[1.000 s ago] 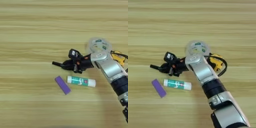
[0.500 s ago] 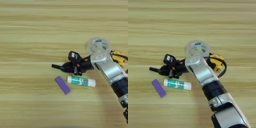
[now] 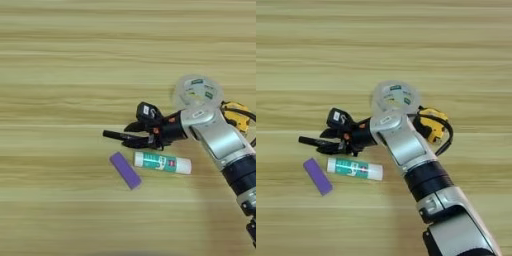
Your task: Move the objects on the table
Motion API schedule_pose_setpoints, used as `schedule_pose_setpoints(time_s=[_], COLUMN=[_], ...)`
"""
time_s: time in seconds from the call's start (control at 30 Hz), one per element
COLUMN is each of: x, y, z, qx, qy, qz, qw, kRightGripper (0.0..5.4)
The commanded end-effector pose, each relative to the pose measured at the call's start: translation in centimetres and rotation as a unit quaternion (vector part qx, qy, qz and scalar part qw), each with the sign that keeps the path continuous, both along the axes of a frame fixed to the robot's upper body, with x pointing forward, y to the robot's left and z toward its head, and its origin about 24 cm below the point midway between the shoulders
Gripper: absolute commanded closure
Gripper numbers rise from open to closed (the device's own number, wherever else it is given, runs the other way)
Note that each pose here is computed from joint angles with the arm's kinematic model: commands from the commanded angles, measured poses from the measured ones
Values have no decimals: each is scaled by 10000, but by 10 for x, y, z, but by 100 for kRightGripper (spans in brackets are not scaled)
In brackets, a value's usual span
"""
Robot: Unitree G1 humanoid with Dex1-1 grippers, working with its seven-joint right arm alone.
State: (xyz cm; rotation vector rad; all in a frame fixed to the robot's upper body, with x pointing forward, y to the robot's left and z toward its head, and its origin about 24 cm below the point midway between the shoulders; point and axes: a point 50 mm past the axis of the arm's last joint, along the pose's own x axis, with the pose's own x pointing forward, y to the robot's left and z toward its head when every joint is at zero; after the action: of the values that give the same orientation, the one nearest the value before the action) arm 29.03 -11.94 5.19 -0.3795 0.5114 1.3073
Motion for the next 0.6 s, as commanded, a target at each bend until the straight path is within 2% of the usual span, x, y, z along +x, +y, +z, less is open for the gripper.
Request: schedule_pose_setpoints(time_s=[0.03,0.3,0.43,0.6], x=[14,21,24,28], y=[4,6,4,0], z=[36,69,86,103], qx=[378,1322,1858,2254], qy=[-736,-1149,-1313,-1463], qz=[-64,-317,-480,-672], qw=[9966,9840,9726,9609], kRightGripper=[261,173,126,75])
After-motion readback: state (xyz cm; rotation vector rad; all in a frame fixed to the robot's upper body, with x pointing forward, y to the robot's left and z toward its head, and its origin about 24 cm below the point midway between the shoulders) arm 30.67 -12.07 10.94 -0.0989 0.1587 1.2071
